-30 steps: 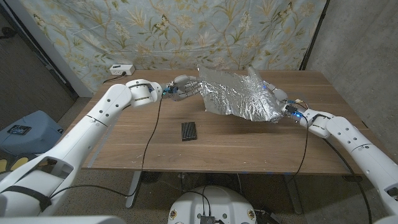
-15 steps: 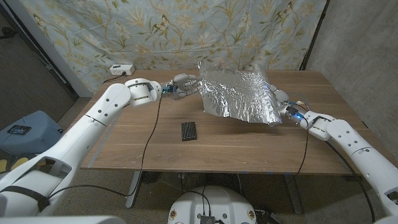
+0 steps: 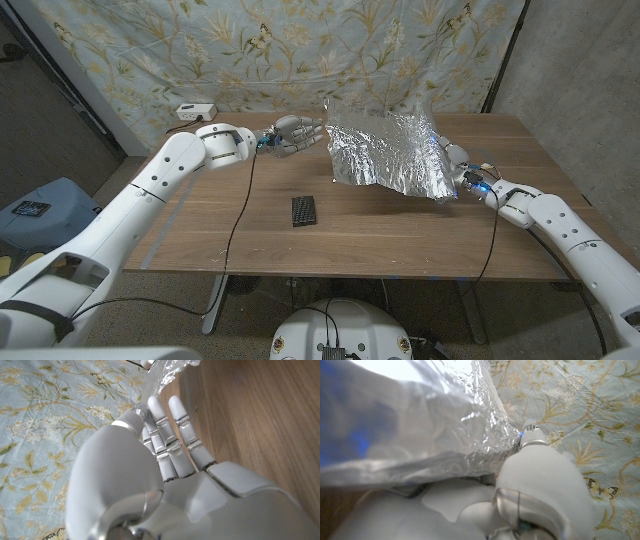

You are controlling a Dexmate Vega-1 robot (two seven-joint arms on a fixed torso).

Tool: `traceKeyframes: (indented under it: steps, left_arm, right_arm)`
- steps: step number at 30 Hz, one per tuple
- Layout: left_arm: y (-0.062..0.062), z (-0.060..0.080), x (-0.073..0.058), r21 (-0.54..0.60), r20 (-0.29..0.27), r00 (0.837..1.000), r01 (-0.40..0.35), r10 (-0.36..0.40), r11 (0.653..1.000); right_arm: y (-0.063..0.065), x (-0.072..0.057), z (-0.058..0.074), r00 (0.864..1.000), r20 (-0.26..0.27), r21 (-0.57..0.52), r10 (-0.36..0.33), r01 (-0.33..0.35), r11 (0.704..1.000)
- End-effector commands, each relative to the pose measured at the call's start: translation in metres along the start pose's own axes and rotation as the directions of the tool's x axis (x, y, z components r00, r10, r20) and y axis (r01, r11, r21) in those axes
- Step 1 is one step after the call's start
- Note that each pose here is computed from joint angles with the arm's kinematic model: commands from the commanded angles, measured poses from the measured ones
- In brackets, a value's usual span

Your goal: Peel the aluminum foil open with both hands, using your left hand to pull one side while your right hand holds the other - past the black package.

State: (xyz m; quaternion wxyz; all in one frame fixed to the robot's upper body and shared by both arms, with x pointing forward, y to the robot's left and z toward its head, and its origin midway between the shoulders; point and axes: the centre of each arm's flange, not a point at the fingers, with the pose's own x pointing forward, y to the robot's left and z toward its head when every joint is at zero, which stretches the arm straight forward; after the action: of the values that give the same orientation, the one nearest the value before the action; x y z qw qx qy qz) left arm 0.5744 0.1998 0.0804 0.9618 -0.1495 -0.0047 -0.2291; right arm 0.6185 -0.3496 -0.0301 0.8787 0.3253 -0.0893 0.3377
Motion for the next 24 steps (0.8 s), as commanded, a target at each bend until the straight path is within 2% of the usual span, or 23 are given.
traceKeyframes:
  steps: [1,11,24]
  left_arm:
    - [0.003,0.005,-0.01,0.009,0.011,1.0,-0.01,0.01,1.0]
    - [0.004,0.003,-0.008,-0.013,0.004,1.0,0.01,-0.01,1.0]
    - [0.003,0.005,0.001,0.041,-0.058,0.998,0.038,-0.035,0.998]
  right_arm:
    - [-0.002,-0.003,0.004,1.0,0.017,0.001,-0.014,0.014,1.0]
    - [-0.001,-0.002,0.004,1.0,0.015,-0.002,-0.01,0.01,1.0]
    - [-0.001,-0.005,0.005,1.0,0.016,-0.005,-0.014,0.014,1.0]
